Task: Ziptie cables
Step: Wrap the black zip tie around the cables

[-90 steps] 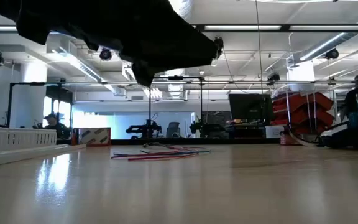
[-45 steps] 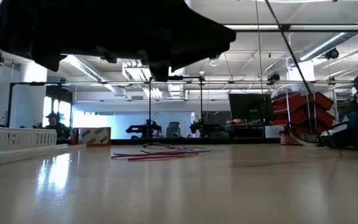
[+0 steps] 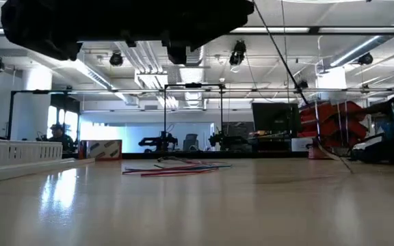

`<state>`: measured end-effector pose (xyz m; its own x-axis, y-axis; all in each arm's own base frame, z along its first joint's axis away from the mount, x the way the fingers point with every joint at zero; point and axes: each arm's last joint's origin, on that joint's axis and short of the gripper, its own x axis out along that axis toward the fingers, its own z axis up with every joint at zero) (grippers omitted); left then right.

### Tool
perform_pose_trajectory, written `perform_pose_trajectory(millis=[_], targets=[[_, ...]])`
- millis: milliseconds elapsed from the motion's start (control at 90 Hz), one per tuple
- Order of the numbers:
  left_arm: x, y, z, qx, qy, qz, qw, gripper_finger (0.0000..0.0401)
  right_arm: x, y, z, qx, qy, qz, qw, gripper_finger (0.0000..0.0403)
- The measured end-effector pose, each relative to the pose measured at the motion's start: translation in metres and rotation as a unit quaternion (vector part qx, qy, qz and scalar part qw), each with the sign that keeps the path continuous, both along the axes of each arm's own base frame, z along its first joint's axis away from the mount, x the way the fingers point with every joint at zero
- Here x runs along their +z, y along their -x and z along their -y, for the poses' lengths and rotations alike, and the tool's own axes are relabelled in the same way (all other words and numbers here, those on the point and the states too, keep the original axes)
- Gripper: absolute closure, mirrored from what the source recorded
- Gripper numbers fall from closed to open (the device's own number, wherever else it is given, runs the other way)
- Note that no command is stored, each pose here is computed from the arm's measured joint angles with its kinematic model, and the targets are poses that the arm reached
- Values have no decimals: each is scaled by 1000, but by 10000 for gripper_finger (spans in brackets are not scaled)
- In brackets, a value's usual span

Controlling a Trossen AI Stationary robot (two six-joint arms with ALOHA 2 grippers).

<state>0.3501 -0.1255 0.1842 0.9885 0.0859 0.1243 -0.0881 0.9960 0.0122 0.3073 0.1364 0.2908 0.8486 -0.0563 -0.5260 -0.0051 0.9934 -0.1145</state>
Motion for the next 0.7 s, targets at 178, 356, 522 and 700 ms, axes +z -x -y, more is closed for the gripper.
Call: perform_pose_trajectory(millis=[178, 356, 522, 700], targets=[[1, 7, -3, -2, 2, -2, 1000, 303, -22, -1, -1, 13, -9, 59, 998, 403], [-1, 17, -6, -5, 16, -8, 1000, 303, -34, 4, 2, 16, -28, 91, 995, 403], [1, 18, -6, -26, 15, -5, 1000, 303, -44, 3, 10, 6, -27, 87, 996, 403], [2, 17, -7, -28, 12, -2, 1000, 303, -54, 2, 19, -8, -28, 88, 996, 403]])
